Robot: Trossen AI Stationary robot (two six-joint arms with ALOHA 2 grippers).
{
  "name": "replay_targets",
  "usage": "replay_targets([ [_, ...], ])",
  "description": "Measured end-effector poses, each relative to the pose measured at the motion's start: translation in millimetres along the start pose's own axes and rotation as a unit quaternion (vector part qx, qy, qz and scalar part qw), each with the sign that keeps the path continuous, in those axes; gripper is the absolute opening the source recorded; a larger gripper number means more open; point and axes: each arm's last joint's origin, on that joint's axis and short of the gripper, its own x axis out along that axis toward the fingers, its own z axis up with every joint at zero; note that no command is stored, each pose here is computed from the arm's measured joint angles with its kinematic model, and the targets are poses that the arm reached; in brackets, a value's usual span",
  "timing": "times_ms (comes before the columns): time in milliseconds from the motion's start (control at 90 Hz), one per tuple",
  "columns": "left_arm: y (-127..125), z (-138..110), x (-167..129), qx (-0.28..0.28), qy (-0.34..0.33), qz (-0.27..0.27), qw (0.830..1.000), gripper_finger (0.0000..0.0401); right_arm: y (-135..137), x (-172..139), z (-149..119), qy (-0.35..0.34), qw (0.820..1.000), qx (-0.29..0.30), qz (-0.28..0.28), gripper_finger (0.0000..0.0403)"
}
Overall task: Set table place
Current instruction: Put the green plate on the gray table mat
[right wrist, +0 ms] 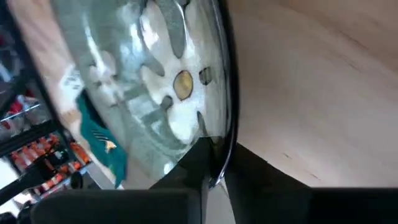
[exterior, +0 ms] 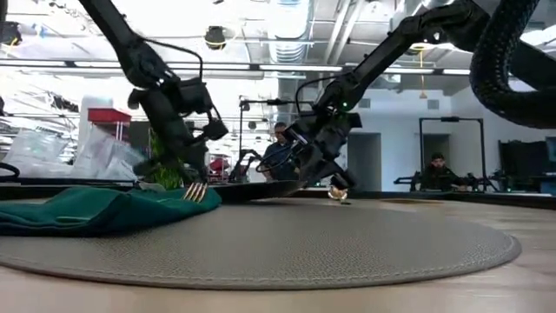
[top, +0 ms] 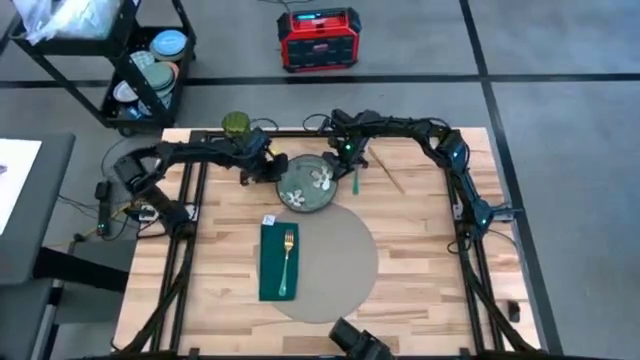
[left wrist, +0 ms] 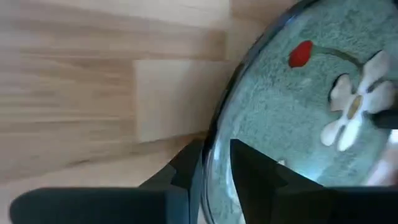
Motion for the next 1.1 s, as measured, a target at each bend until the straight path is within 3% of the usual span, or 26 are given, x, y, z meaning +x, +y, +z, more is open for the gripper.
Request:
replay_targets([
  [244,0.6,1.5,13.8,-0.011,-0.004,0.002,1.000,0.0064,0.8,0.0,0.3,0.002,1.000,-0.003,0.009,0.0029],
  [433,-4.1,1.5,19.7,0.001,0.005,-0.029,1.000,0.0054,-1.4,-1.3,-1.7,0.014,1.000,-0.012,0.010,0.0006],
  [589,-7.3,0.6,14.1,0.009,0.007,-0.045,0.999,0.0015,-1.7,-1.3,-1.4,0.010,1.000,-0.024,0.004,0.0004],
  [867,-20.2,-14.4,1.0,0.024,0.014,-0.064,0.998,0.0010,11.7,-6.0,-9.4,0.035,0.998,-0.047,-0.011,0.0002],
  [1100,-29.7,-35.6,-18.1,0.050,0.036,-0.071,0.996,0.0006,36.1,-3.1,-28.2,0.083,0.992,-0.079,-0.057,0.0001],
])
